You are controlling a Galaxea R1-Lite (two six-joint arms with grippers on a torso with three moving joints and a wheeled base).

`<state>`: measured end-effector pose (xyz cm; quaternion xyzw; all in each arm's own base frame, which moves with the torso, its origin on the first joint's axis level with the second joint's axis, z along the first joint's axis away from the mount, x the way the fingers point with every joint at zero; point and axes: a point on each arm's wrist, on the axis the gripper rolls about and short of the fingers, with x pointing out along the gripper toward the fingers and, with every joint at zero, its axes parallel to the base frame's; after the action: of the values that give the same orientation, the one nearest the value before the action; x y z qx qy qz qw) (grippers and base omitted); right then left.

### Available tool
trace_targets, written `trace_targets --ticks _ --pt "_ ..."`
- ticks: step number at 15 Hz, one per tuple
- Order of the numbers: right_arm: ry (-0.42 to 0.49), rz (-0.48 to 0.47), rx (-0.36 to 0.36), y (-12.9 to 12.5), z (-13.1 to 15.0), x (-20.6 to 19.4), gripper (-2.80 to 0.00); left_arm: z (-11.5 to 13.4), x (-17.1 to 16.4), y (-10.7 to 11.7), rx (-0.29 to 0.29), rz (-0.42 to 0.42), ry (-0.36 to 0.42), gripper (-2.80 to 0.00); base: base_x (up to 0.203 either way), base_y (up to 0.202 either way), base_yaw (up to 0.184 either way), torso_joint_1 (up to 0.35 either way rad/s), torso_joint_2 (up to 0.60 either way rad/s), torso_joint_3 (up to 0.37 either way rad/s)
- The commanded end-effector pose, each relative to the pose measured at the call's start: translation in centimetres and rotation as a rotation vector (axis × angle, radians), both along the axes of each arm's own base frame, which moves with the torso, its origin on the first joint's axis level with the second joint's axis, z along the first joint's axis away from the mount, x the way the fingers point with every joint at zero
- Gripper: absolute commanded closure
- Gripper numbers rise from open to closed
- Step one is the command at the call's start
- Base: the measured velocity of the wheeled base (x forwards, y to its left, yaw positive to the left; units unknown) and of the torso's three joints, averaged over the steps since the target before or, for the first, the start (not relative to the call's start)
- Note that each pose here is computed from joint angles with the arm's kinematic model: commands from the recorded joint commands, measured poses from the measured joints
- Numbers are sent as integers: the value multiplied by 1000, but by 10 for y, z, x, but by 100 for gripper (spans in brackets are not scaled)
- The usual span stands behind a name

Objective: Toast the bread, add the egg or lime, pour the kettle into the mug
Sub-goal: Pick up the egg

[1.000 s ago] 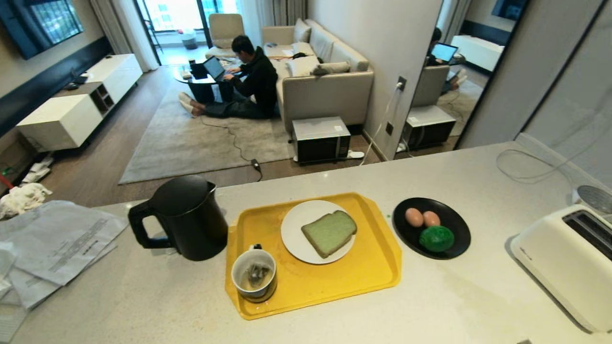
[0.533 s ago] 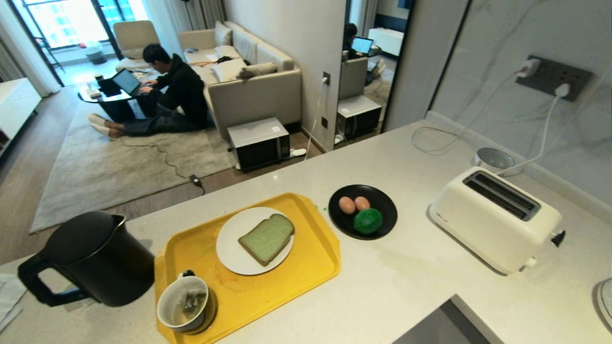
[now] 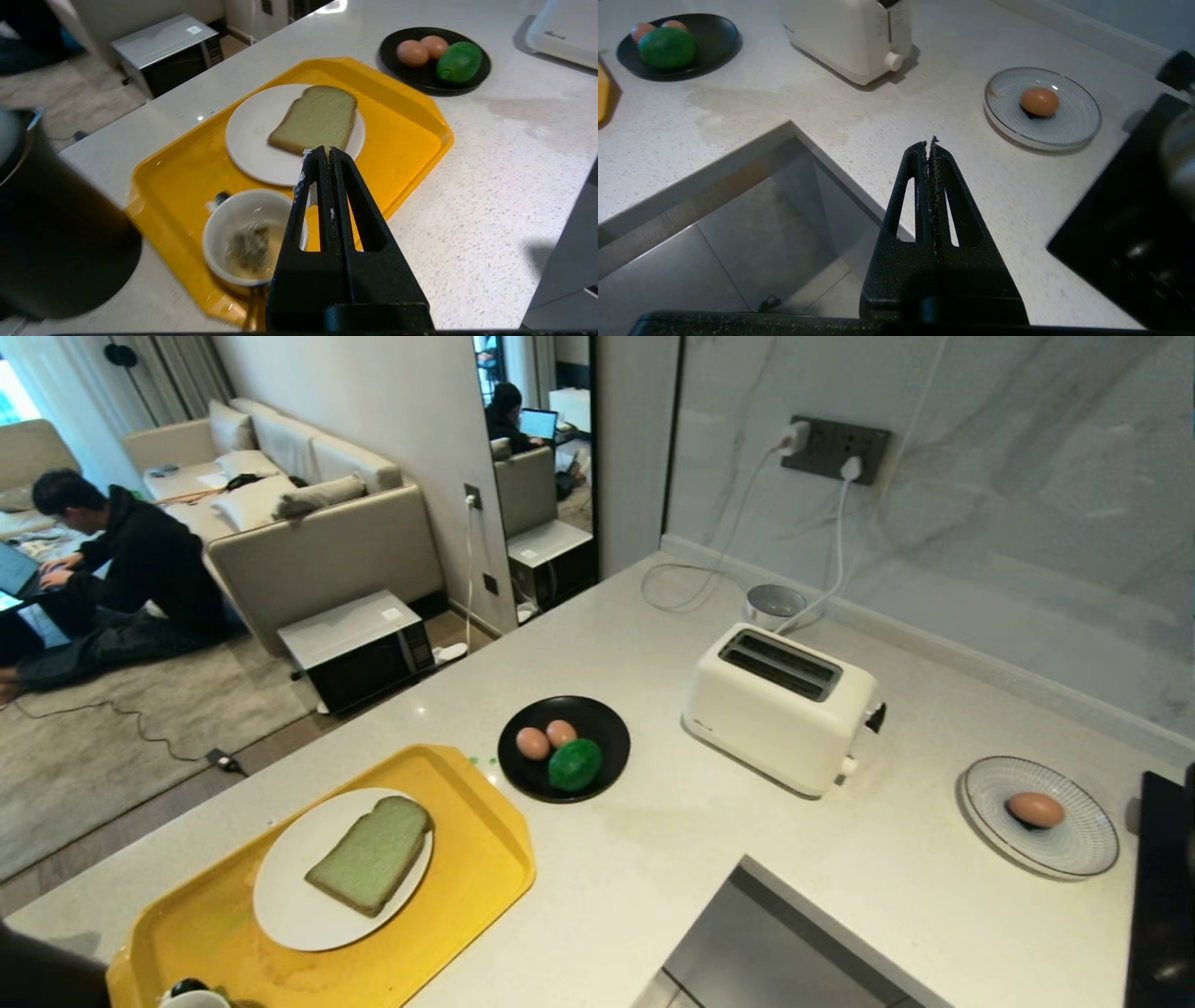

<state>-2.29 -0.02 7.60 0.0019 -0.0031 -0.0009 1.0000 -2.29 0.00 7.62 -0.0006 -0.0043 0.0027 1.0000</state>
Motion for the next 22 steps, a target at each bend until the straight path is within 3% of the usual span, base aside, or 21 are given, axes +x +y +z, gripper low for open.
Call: trace_targets --ticks 1,8,13,16,20,22 --pt "2 0 -1 0 0 0 0 0 0 0 0 1 1 0 1 9 -171 4 4 4" --pt "2 0 -1 0 0 0 0 0 0 0 0 0 1 0 1 6 -152 3 2 4" --pt "-5 0 -6 0 1 0 0 0 0 0 0 1 1 0 0 0 0 0 0 0" --pt "-5 3 -6 0 30 -8 0 0 0 0 0 1 1 0 0 0 0 0 0 0" --pt "251 10 -9 0 97 9 0 0 0 0 0 1 1 0 0 0 0 0 0 0" --pt "408 22 -59 0 129 37 0 0 0 0 0 1 1 0 0 0 0 0 0 0"
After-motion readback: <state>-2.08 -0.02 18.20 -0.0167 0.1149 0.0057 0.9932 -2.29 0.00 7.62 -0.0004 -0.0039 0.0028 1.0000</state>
